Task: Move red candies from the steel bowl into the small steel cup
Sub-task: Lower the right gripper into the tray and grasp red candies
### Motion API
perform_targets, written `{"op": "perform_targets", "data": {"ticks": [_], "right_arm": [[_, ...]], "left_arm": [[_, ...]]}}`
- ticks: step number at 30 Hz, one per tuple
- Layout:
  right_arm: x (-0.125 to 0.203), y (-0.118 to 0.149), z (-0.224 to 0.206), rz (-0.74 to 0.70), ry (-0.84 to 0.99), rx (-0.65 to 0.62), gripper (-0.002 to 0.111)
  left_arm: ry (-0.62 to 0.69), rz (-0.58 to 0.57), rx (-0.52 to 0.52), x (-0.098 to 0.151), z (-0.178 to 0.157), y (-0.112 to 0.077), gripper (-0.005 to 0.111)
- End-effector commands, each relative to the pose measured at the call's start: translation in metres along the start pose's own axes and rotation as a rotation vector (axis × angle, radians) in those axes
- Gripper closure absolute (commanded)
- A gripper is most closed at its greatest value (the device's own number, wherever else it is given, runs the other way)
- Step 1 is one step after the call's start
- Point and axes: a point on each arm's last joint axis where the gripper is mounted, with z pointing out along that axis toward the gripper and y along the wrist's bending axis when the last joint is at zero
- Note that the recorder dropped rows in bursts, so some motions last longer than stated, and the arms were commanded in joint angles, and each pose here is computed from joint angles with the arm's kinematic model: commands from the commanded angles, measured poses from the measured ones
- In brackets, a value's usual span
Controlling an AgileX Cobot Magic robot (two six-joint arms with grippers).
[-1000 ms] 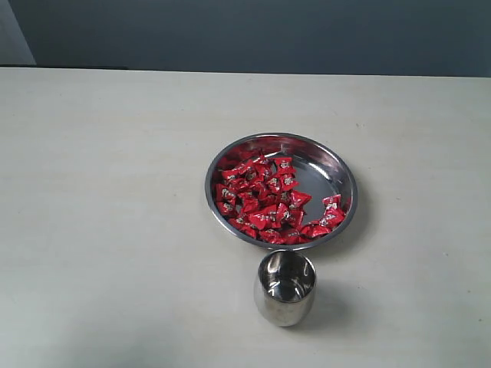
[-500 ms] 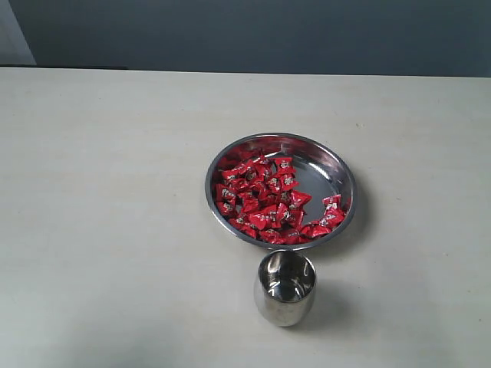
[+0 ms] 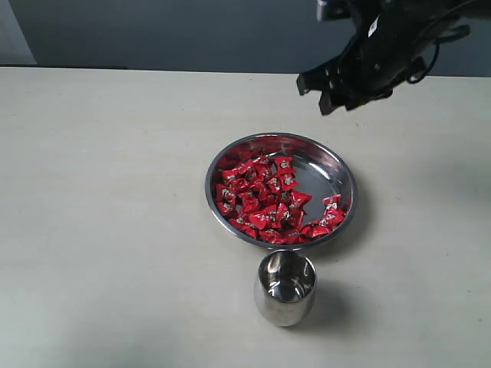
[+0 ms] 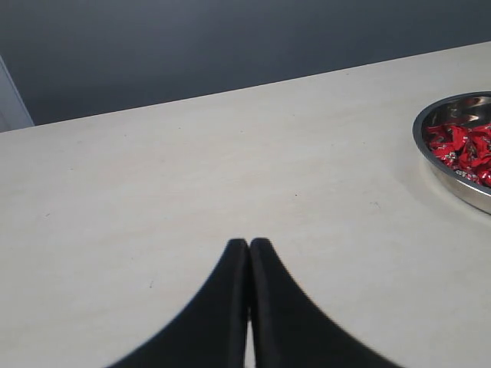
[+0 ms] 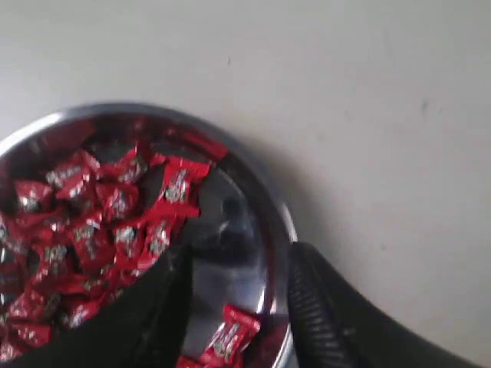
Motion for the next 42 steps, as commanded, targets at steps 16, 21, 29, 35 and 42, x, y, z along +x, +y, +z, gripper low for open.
{"op": "perform_targets", "data": {"ticks": [16, 21, 29, 35, 42], "right_arm": [[0.030, 0.013, 0.077, 0.019, 0.325, -0.208, 0.067], [0.038, 0.011, 0.096, 0.017, 0.377, -0.199, 0.067], [0.038, 0.010, 0.102, 0.014, 0.366, -0.199, 0.067], [0.038, 0.010, 0.103, 0.012, 0.357, -0.197, 0.067], [0.038, 0.010, 0.102, 0.010, 0.361, -0.198, 0.067]], "left_arm": [[-0.013, -0.005, 0.006, -0.001, 0.000, 0.000, 0.106], [-0.013, -0.005, 0.006, -0.001, 0.000, 0.000, 0.106], [-0.013, -0.005, 0.006, -0.001, 0.000, 0.000, 0.106], [-0.013, -0.005, 0.006, -0.001, 0.000, 0.000, 0.106], [-0.013, -0.005, 0.006, -0.001, 0.000, 0.000, 0.106]]}}
